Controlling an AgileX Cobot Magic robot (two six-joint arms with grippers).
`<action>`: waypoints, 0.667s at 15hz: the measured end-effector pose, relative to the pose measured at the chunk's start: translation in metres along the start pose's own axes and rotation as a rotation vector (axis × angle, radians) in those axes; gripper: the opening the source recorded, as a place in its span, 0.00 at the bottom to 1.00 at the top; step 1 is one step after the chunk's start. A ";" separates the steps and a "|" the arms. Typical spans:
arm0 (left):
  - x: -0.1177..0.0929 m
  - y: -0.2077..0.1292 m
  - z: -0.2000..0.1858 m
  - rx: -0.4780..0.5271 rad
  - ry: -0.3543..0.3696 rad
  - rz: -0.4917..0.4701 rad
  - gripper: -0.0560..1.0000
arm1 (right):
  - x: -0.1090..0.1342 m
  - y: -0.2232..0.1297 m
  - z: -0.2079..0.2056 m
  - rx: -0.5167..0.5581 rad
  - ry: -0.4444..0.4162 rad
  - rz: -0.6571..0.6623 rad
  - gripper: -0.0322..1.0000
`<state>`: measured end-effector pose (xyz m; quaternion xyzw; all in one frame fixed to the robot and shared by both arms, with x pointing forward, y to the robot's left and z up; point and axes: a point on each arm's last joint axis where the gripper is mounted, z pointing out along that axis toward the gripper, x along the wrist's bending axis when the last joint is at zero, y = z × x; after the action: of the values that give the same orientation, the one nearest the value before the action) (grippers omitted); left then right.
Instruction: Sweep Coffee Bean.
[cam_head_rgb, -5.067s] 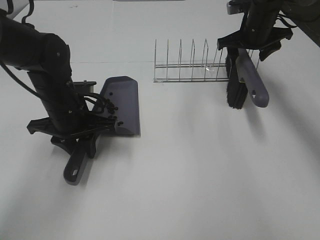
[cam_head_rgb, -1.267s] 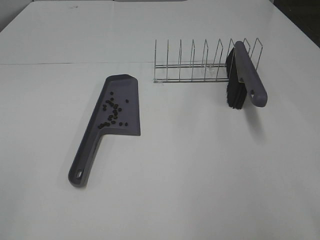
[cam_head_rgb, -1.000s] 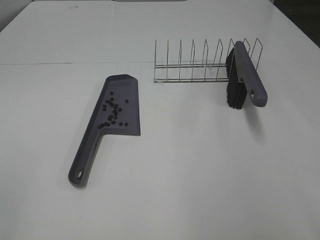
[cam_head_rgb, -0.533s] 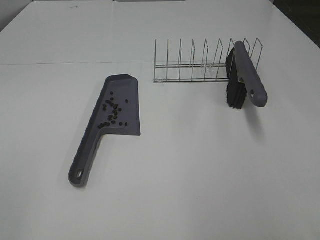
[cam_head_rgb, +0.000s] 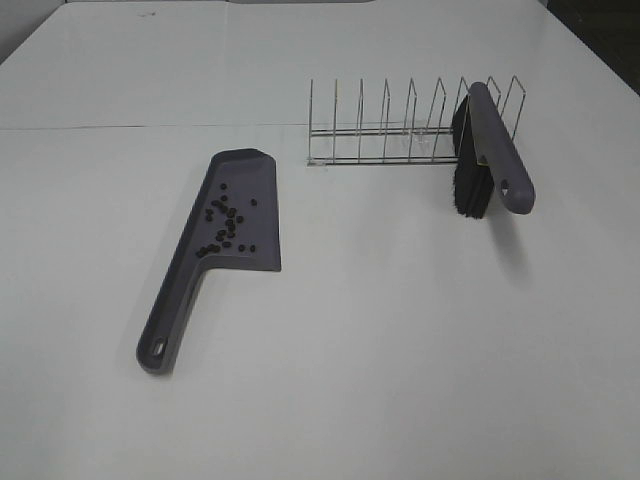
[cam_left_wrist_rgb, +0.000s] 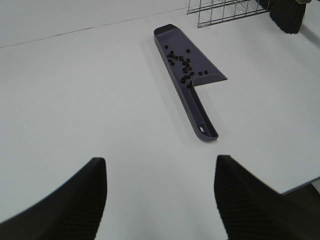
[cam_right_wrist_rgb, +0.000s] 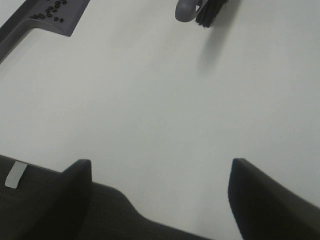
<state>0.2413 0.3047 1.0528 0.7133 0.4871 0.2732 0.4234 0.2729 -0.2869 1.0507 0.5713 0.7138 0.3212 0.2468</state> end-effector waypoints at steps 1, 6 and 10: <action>0.000 0.000 0.000 0.000 0.000 0.000 0.59 | 0.000 0.000 0.000 0.000 -0.002 -0.001 0.65; 0.000 0.000 0.000 0.000 0.000 0.000 0.59 | 0.000 0.000 0.000 0.000 -0.002 0.000 0.65; 0.000 0.000 0.000 0.000 0.000 0.000 0.59 | 0.000 0.000 0.000 0.000 -0.002 0.000 0.65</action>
<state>0.2413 0.3047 1.0528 0.7133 0.4871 0.2732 0.4234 0.2730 -0.2871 1.0505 0.5717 0.7136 0.3206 0.2474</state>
